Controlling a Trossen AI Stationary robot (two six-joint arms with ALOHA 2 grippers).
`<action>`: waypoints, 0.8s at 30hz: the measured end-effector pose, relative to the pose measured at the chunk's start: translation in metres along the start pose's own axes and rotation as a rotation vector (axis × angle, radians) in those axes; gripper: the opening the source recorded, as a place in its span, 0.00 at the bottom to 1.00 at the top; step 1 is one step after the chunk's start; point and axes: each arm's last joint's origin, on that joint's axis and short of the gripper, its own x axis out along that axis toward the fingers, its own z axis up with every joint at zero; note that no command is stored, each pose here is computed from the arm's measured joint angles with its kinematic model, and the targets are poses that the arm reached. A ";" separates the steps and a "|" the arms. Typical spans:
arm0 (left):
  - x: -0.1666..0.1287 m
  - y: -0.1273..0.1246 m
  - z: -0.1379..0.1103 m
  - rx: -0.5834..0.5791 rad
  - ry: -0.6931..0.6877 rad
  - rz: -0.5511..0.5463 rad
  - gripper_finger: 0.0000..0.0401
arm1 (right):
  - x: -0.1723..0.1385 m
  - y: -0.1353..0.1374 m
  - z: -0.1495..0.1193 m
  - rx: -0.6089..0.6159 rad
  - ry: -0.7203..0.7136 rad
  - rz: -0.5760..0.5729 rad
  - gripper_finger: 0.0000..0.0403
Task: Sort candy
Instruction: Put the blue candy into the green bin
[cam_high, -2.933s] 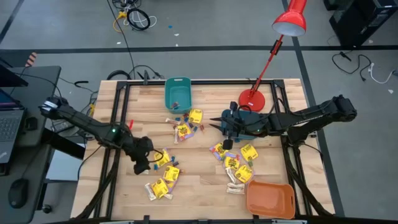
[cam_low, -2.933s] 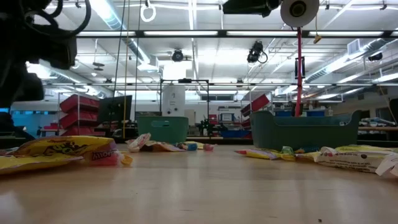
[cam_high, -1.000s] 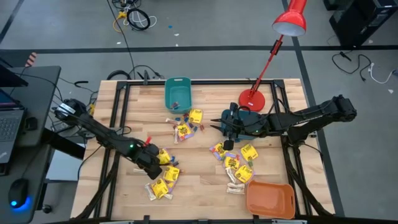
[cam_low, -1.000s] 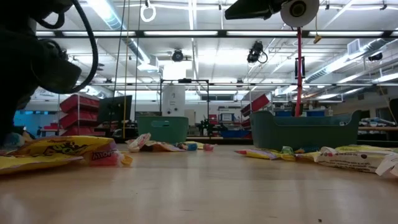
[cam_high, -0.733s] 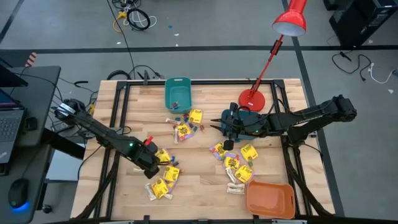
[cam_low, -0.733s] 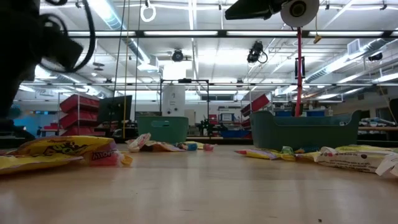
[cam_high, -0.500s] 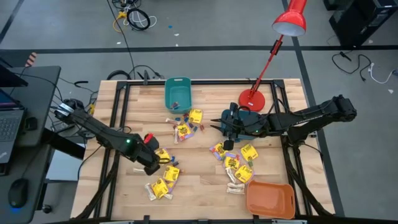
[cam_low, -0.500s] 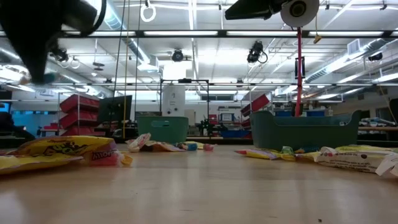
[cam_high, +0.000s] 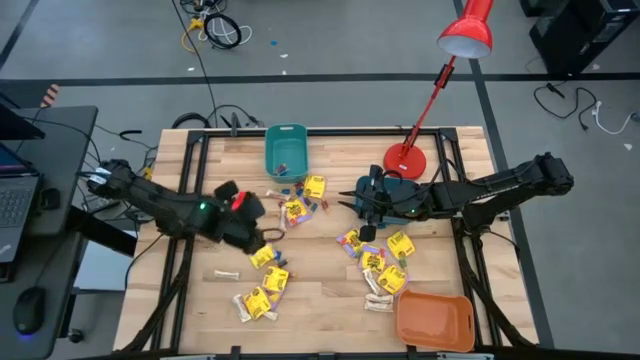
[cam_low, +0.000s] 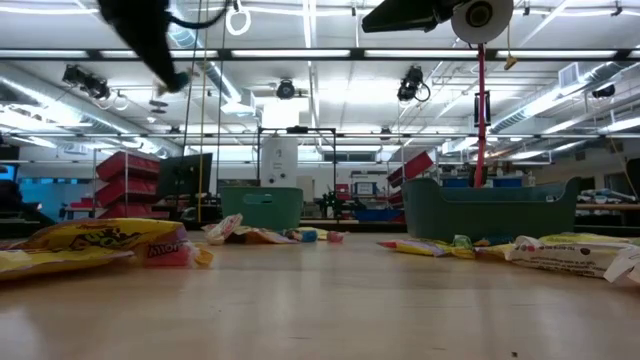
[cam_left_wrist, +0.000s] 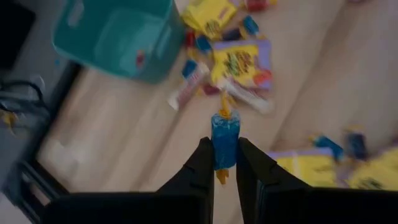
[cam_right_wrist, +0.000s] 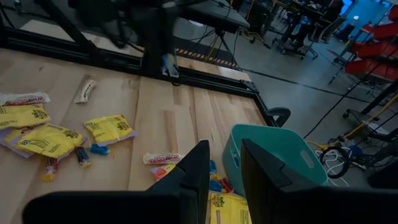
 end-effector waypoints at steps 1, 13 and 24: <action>0.003 0.003 0.006 0.024 -0.014 0.002 0.09 | 0.000 0.000 0.000 0.000 0.000 0.000 0.19; 0.049 0.064 0.075 0.175 -0.218 -0.140 0.09 | 0.000 0.001 -0.006 -0.021 0.062 0.009 0.19; 0.090 0.141 0.090 0.091 -0.228 -0.134 0.09 | -0.009 -0.004 -0.008 0.015 0.099 -0.041 0.19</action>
